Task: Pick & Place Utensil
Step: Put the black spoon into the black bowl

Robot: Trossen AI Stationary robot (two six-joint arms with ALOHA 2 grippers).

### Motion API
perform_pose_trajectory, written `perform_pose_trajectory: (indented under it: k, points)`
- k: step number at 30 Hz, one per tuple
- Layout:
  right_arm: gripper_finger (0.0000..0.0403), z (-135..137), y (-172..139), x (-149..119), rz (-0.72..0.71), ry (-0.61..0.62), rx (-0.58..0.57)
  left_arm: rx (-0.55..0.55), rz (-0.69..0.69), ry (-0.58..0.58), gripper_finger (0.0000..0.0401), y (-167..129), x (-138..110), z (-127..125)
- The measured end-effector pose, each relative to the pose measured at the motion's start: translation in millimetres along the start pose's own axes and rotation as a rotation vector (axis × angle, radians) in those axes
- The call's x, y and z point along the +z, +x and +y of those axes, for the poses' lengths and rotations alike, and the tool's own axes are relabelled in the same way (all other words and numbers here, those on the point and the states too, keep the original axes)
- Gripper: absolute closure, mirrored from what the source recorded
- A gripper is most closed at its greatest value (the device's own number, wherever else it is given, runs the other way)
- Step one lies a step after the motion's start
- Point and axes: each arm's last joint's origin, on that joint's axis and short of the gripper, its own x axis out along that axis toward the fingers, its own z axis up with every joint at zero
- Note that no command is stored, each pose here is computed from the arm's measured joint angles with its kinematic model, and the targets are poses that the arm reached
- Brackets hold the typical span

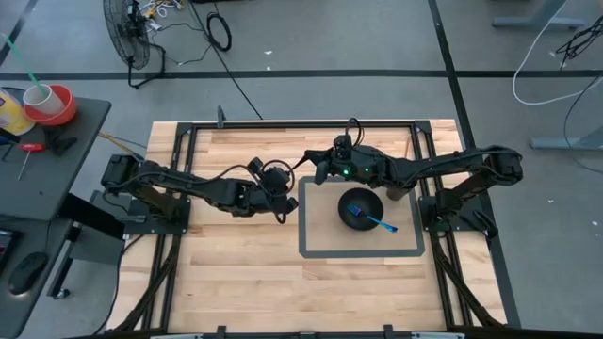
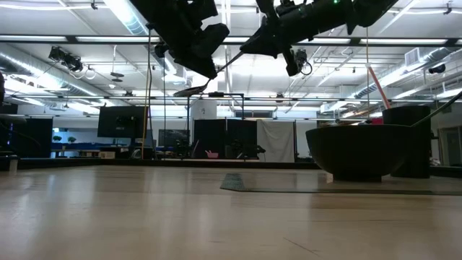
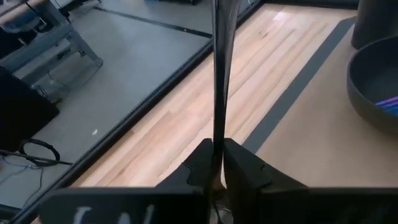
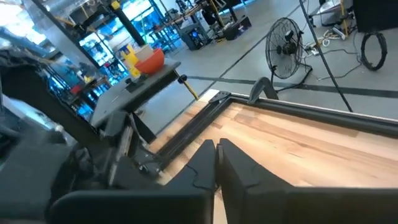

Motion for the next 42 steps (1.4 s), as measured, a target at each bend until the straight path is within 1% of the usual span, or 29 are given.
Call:
perform_pose_trajectory:
  k: [2, 5, 8, 10, 12, 14, 17, 20, 22, 24, 28, 31, 35, 38, 40, 42]
  points:
    - [0.0393, -2, 0, -2, 0.018, -0.035, -0.018, 0.000, -0.015, 0.013, 0.0344, -4, 1, -2]
    - [0.0396, -1, -3, 1, 0.025, -0.061, -0.012, -0.040, -0.021, 0.051, 0.0312, -14, 1, -5]
    - [0.0395, 0, -14, 10, 0.050, -0.080, 0.018, -0.102, -0.014, 0.083, 0.0280, -29, 1, -5]
    - [0.0395, 0, -23, 16, 0.089, -0.127, 0.041, -0.143, 0.002, 0.113, 0.0264, -41, -1, -3]
    - [0.0395, 0, -37, 26, 0.128, -0.189, 0.093, -0.171, 0.008, 0.127, 0.0252, -51, -2, -2]
    - [0.0396, 0, -51, 39, 0.145, -0.238, 0.159, -0.189, -0.011, 0.122, 0.0245, -62, 0, -1]
    - [0.0397, -2, -73, 55, 0.189, -0.285, 0.227, -0.213, -0.044, 0.104, 0.0244, -73, 2, 0]
    - [0.0399, 4, -93, 74, 0.217, -0.388, 0.219, -0.230, -0.066, 0.104, 0.0249, -77, 4, -3]
    - [0.0399, 8, -100, 84, 0.249, -0.455, 0.183, -0.227, -0.081, 0.106, 0.0254, -77, 5, -4]
    - [0.0400, 11, -102, 90, 0.311, -0.511, 0.163, -0.222, -0.080, 0.102, 0.0257, -75, 6, -3]
    - [0.0400, 17, -100, 108, 0.417, -0.651, 0.214, -0.211, -0.077, 0.089, 0.0262, -71, 7, -1]
    - [0.0400, 19, -88, 118, 0.505, -0.683, 0.272, -0.211, -0.076, 0.088, 0.0263, -71, 7, -1]
    - [0.0400, 15, -63, 127, 0.621, -0.718, 0.422, -0.222, -0.073, 0.090, 0.0263, -71, 7, -2]
    - [0.0401, 5, -41, 133, 0.707, -0.751, 0.547, -0.221, -0.072, 0.089, 0.0263, -71, 7, -2]
    - [0.0401, -9, -26, 138, 0.756, -0.738, 0.594, -0.221, -0.072, 0.089, 0.0263, -71, 7, -2]
    - [0.0401, -25, -11, 140, 0.807, -0.698, 0.636, -0.223, -0.072, 0.090, 0.0263, -71, 7, -2]
